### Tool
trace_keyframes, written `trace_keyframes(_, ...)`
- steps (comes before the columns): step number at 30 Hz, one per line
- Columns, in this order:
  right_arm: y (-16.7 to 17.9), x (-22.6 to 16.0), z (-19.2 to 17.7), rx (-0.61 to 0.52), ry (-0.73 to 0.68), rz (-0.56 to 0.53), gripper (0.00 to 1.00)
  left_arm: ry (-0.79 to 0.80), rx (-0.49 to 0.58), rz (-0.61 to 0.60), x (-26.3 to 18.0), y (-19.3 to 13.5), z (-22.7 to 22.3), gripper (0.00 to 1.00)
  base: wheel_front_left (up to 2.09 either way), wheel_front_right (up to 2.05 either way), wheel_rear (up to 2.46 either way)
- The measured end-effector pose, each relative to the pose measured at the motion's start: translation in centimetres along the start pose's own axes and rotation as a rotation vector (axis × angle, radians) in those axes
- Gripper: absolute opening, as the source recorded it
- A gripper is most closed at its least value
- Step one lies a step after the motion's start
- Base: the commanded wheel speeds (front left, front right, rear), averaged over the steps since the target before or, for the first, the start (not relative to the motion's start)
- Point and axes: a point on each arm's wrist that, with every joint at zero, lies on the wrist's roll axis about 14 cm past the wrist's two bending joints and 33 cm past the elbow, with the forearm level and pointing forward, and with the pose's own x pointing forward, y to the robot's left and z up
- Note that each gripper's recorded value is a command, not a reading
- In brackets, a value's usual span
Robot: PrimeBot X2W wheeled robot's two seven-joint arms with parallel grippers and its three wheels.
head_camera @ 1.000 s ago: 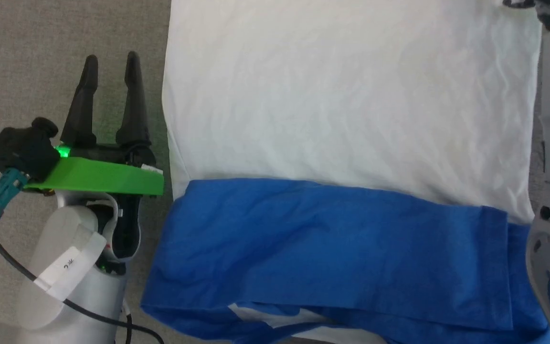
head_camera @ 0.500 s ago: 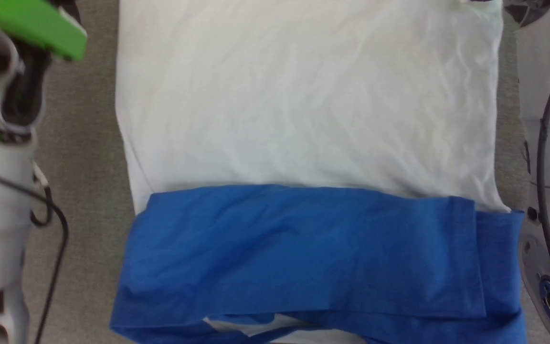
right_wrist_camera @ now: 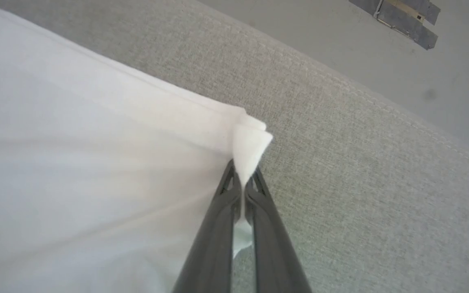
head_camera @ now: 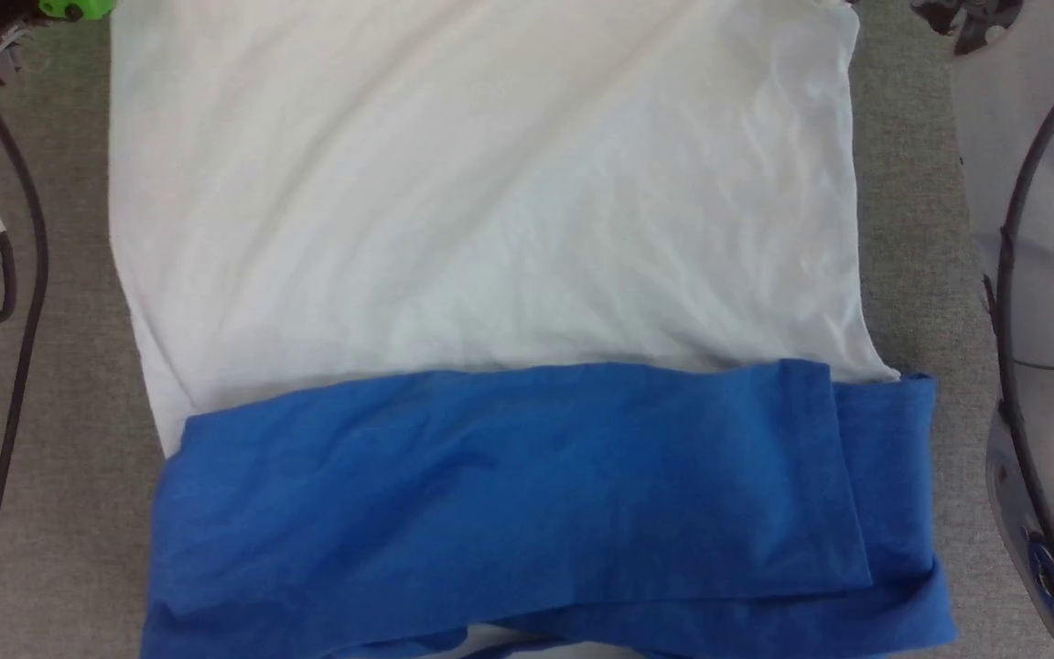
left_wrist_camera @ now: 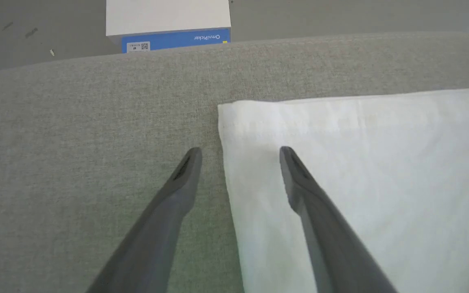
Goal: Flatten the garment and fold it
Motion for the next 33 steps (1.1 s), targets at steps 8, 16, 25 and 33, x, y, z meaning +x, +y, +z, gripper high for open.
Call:
trace_keyframes(8,-0.3,0.8,-0.2,-0.001,-0.018,0.007,0.00,0.090,0.019,0.029,2.2,0.6,-2.4,0.00,0.00,0.00,0.00)
trace_keyframes(16,-0.6,0.9,0.9,0.009,-0.093,0.010,0.00,-0.031,0.001,0.057,2.3,1.7,-1.0,0.00,0.00,0.00,0.00)
trace_keyframes(25,-2.8,-3.3,6.8,0.032,-0.367,-0.067,0.00,-0.435,0.039,0.173,-2.1,3.7,7.1,0.00,0.00,0.00,0.00)
trace_keyframes(33,-3.8,-7.9,10.5,0.065,-0.558,-0.094,0.00,-0.666,0.059,0.126,-7.1,2.5,12.1,0.00,0.00,0.00,0.00)
